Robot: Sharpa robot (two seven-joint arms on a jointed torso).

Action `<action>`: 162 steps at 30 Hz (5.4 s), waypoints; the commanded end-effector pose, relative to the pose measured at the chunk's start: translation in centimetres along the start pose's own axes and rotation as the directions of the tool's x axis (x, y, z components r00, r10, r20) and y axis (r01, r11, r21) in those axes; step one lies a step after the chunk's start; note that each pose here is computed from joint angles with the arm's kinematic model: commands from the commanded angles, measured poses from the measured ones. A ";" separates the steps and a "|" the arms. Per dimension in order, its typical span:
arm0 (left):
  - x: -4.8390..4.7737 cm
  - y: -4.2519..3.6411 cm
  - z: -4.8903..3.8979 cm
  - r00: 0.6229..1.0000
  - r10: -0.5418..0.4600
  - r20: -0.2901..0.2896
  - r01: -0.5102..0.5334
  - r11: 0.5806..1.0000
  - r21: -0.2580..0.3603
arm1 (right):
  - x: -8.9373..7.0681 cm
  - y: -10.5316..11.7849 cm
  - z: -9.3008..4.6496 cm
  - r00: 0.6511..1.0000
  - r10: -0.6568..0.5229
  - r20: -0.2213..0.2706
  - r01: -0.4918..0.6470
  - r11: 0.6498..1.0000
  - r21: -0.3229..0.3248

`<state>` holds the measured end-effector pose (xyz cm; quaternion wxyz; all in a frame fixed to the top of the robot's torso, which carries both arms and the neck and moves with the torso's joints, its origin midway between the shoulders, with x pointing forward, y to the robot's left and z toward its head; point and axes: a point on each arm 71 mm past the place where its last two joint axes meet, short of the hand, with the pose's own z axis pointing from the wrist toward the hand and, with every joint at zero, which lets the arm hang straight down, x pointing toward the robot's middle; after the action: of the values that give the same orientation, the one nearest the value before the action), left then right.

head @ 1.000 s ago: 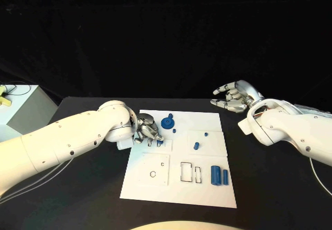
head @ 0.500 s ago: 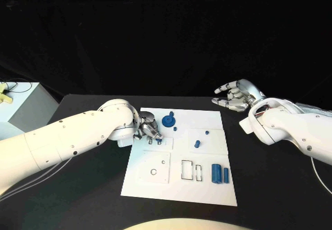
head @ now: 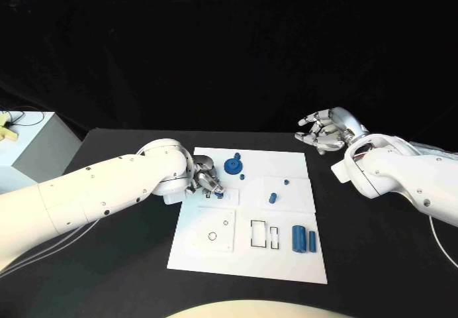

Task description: Assemble the parts on the task board

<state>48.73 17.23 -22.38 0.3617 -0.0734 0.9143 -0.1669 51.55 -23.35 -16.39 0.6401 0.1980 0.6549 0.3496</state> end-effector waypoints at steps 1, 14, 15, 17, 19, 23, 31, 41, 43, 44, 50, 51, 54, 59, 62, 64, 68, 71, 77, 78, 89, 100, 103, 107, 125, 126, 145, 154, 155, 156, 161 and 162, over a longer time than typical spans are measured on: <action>0.03 -0.16 0.06 1.000 0.005 0.019 -0.005 1.000 -0.003 | -0.1 0.1 0.1 0.999 0.048 0.024 -0.047 0.998 -0.035; 0.16 -0.46 0.05 0.999 0.021 0.035 -0.021 1.000 0.005 | -0.1 -0.1 0.2 0.995 0.094 0.031 -0.092 0.995 -0.046; 0.17 -0.45 0.05 0.999 0.022 0.034 -0.023 1.000 0.004 | -0.1 -0.1 0.2 0.995 0.095 0.030 -0.094 0.994 -0.047; 0.18 -0.41 0.04 0.999 0.024 0.031 -0.025 1.000 0.003 | -0.1 -0.1 0.2 0.995 0.098 0.029 -0.096 0.994 -0.047; 0.19 -0.36 0.02 0.999 0.027 0.029 -0.027 1.000 0.001 | -0.1 -0.2 0.2 0.995 0.099 0.028 -0.098 0.994 -0.047; 0.25 -0.26 -0.04 0.999 0.033 0.020 -0.033 0.999 -0.002 | 0.0 -0.2 0.2 0.995 0.101 0.027 -0.099 0.994 -0.046; 0.28 0.01 -0.16 0.999 0.040 0.012 -0.040 0.999 -0.007 | 0.0 -0.3 0.2 0.995 0.101 0.026 -0.100 0.994 -0.043; 0.32 0.06 -0.23 0.999 0.043 0.008 -0.042 0.999 -0.006 | 0.1 -0.4 0.1 0.994 0.103 0.026 -0.102 0.994 -0.041; 0.34 0.03 -0.24 0.999 0.043 0.007 -0.043 0.999 -0.005 | 0.1 -0.4 0.1 0.994 0.103 0.026 -0.102 0.994 -0.040; 0.34 0.01 -0.24 0.999 0.043 0.007 -0.043 0.999 -0.004 | 0.1 -0.4 0.1 0.994 0.103 0.025 -0.102 0.994 -0.040; 0.37 -0.09 -0.22 0.999 0.043 0.006 -0.043 0.999 -0.001 | 0.2 -0.4 0.1 0.994 0.104 0.023 -0.103 0.994 -0.039; 0.38 -0.11 -0.21 0.999 0.043 0.006 -0.043 0.999 0.000 | 0.2 -0.4 0.1 0.994 0.104 0.022 -0.103 0.994 -0.039; 0.40 -0.17 -0.21 0.999 0.043 0.004 -0.043 0.999 0.002 | 0.2 -0.4 0.1 0.994 0.104 0.021 -0.103 0.994 -0.038; 0.45 -0.25 -0.18 0.999 0.047 -0.001 -0.047 0.999 0.005 | 0.3 -0.5 0.1 0.994 0.104 0.017 -0.104 0.994 -0.035; 0.47 -0.28 -0.18 0.999 0.048 -0.003 -0.048 0.999 0.006 | 0.3 -0.5 0.1 0.994 0.104 0.016 -0.104 0.994 -0.034; 0.50 -0.29 -0.18 0.999 0.050 -0.007 -0.050 0.999 0.007 | 0.3 -0.5 0.1 0.994 0.104 0.015 -0.104 0.994 -0.032; 0.55 -0.32 -0.18 0.998 0.055 -0.013 -0.055 0.998 0.008 | 0.3 -0.6 0.1 0.994 0.104 0.014 -0.104 0.994 -0.030; 0.57 -0.35 -0.17 0.998 0.056 -0.015 -0.056 0.998 0.009 | 0.3 -0.6 0.1 0.994 0.104 0.013 -0.104 0.994 -0.029; 0.57 -0.36 -0.13 0.998 0.058 -0.017 -0.058 0.998 0.008 | 0.3 -0.6 0.1 0.994 0.104 0.012 -0.104 0.994 -0.028; 0.57 -0.34 -0.13 0.998 0.058 -0.017 -0.058 0.998 0.007 | 0.3 -0.6 0.1 0.994 0.104 0.012 -0.104 0.994 -0.028; 0.58 -0.33 0.02 0.998 0.065 -0.024 -0.065 0.998 -0.001 | 0.3 -0.6 0.1 0.994 0.104 0.011 -0.104 0.994 -0.026; 0.79 -0.56 0.20 0.995 0.082 -0.048 -0.082 0.997 -0.001 | 0.3 -0.6 0.1 0.994 0.105 0.007 -0.105 0.994 -0.024; 0.78 -0.55 0.28 0.995 0.083 -0.051 -0.083 0.997 -0.003 | 0.4 -0.6 0.1 0.994 0.105 0.006 -0.105 0.994 -0.023; 0.80 -0.59 0.38 0.995 0.084 -0.054 -0.085 0.996 -0.005 | 0.4 -0.6 0.1 0.994 0.105 0.005 -0.105 0.994 -0.023; 0.80 -0.82 1.05 0.994 0.084 -0.068 -0.085 0.996 -0.017 | 0.4 -0.6 0.1 0.994 0.106 0.001 -0.105 0.994 -0.022; 0.82 -0.86 1.07 0.994 0.086 -0.070 -0.087 0.996 -0.017 | 0.5 -0.6 0.1 0.994 0.106 0.001 -0.106 0.994 -0.022; 0.92 -1.11 1.07 0.993 0.096 -0.072 -0.097 0.995 -0.020 | 0.5 -0.6 0.1 0.994 0.106 -0.007 -0.107 0.994 -0.021; 0.91 -1.01 0.98 0.992 0.108 -0.071 -0.109 0.994 -0.022 | 0.5 -0.6 0.1 0.994 0.106 -0.008 -0.107 0.994 -0.020; 0.91 -1.01 0.97 0.992 0.108 -0.071 -0.110 0.994 -0.022 | 0.5 -0.6 0.1 0.994 0.106 -0.008 -0.107 0.994 -0.020; 0.90 -1.02 0.96 0.992 0.108 -0.070 -0.110 0.994 -0.021 | 0.5 -0.6 0.1 0.994 0.106 -0.007 -0.107 0.994 -0.019; 0.88 -1.06 0.90 0.992 0.107 -0.063 -0.108 0.994 -0.019 | 0.5 -0.7 0.0 0.994 0.106 -0.005 -0.106 0.994 -0.016; 0.87 -1.06 0.89 0.992 0.106 -0.062 -0.107 0.994 -0.019 | 0.5 -0.7 0.0 0.994 0.106 -0.005 -0.106 0.994 -0.016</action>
<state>49.12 16.08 -22.71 0.3547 -0.0340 0.9241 -0.1384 51.72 -23.58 -17.17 0.6239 0.2301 0.6393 0.3862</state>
